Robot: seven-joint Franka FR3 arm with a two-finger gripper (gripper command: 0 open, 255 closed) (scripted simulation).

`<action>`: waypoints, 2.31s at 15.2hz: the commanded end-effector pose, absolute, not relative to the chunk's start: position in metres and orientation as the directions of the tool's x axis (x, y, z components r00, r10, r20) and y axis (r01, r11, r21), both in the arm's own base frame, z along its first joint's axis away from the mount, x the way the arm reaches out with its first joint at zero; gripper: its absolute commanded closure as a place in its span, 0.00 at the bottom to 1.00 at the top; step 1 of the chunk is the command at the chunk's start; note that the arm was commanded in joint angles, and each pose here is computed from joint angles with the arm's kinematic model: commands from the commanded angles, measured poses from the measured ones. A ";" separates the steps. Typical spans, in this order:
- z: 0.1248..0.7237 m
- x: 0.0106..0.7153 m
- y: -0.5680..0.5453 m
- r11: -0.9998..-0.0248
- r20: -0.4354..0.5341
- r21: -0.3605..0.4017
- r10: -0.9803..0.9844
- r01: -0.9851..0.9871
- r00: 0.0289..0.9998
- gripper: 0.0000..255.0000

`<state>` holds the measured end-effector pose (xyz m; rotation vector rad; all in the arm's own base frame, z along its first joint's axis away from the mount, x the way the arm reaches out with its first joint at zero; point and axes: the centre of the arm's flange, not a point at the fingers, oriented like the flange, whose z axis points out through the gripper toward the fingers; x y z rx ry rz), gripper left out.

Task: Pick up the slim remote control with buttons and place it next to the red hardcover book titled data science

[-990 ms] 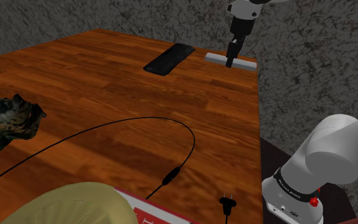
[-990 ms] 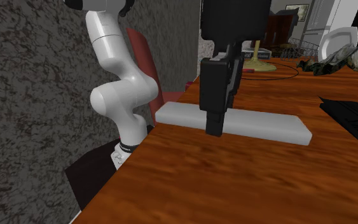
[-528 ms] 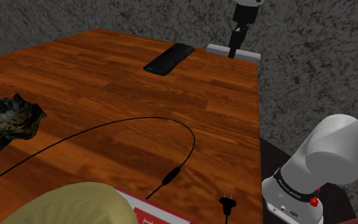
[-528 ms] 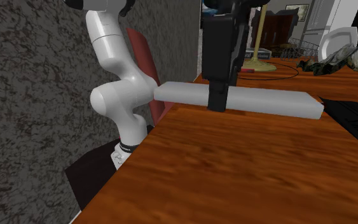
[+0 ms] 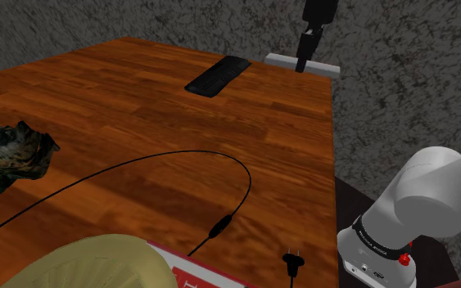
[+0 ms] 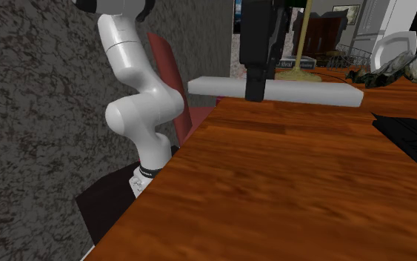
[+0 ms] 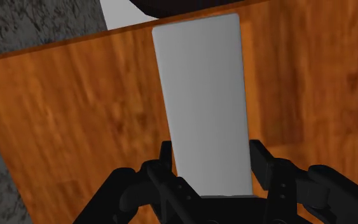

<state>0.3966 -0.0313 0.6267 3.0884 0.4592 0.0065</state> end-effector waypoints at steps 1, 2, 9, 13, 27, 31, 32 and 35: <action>0.628 0.381 -0.010 -0.957 0.001 0.020 0.290 0.290 0.957 1.00; 0.628 0.374 0.002 -0.957 0.001 0.020 0.290 0.290 0.957 1.00; 0.628 0.324 0.079 -0.957 0.001 0.020 0.290 0.290 0.957 1.00; 0.628 0.295 0.123 -0.957 0.001 0.020 0.290 0.290 0.957 1.00; 0.629 0.191 0.283 -0.957 0.001 0.020 0.290 0.290 0.957 1.00; 0.607 0.191 0.283 -0.957 0.001 0.020 0.290 0.290 0.957 1.00; 0.602 0.191 0.283 -0.957 0.001 0.020 0.290 0.290 0.957 1.00; 0.586 0.191 0.283 -0.957 0.001 0.020 0.290 0.290 0.957 1.00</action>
